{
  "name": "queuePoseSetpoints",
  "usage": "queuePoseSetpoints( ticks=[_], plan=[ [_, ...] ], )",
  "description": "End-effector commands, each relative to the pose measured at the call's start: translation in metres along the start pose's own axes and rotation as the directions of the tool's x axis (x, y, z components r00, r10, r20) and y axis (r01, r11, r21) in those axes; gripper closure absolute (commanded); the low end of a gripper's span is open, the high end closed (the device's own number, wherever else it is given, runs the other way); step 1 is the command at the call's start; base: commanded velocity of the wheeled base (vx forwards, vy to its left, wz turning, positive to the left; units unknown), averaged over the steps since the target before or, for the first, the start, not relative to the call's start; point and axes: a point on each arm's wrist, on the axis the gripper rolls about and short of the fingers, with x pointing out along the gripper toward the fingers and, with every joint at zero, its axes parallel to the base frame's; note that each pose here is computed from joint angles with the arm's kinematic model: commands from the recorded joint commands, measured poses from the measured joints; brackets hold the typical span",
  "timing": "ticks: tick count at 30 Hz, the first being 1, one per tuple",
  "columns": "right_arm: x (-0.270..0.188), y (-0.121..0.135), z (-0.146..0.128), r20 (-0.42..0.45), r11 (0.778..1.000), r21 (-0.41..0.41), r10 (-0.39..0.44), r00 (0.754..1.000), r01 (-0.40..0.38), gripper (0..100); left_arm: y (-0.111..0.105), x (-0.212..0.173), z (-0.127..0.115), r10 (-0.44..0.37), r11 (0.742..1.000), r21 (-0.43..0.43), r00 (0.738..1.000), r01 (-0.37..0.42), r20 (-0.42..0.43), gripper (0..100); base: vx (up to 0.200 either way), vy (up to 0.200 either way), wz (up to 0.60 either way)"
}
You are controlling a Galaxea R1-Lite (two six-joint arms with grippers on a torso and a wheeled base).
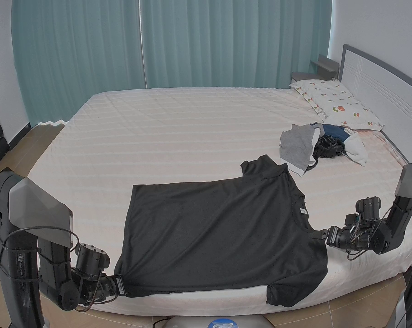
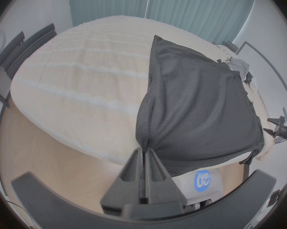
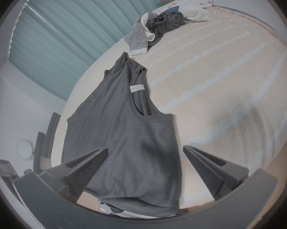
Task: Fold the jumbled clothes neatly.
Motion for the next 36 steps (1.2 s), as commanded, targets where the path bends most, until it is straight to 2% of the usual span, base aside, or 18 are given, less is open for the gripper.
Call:
queuePoseSetpoints(
  ticks=[1,12,24,25,28,36],
  plan=[
    [-0.004,-0.003,-0.006,-0.022,0.999,-0.027,-0.018,1.0,0.017,0,0.007,-0.003,-0.002,0.042,0.999,0.015,0.999,-0.042,-0.007,100,0.0,0.0,0.0],
    [0.003,-0.014,-0.021,-0.091,0.995,-0.085,-0.05,0.995,0.043,0,0.017,-0.003,-0.002,0.075,0.997,0.032,0.997,-0.075,-0.016,100,0.0,0.0,0.0],
    [0.015,0.0,-0.026,-0.106,0.997,-0.082,-0.017,0.994,0.009,0,0.015,-0.001,0.001,0.057,0.998,0.026,0.998,-0.057,-0.003,100,0.0,0.0,0.0],
    [0.018,0.002,-0.025,-0.106,0.997,-0.079,-0.014,0.994,0.006,100,0.015,-0.001,0.001,0.057,0.998,0.024,0.998,-0.057,-0.001,100,0.0,0.0,0.0],
    [0.02,0.002,-0.024,-0.102,0.997,-0.071,-0.02,0.995,0.012,100,0.015,-0.001,0.001,0.055,0.998,0.024,0.998,-0.055,-0.002,100,0.0,0.0,0.0],
    [0.018,-0.001,-0.028,-0.092,0.991,-0.086,-0.106,0.99,0.098,100,0.015,0.0,0.002,0.052,0.998,0.022,0.999,-0.052,0.002,100,0.0,0.0,0.0]
  ],
)
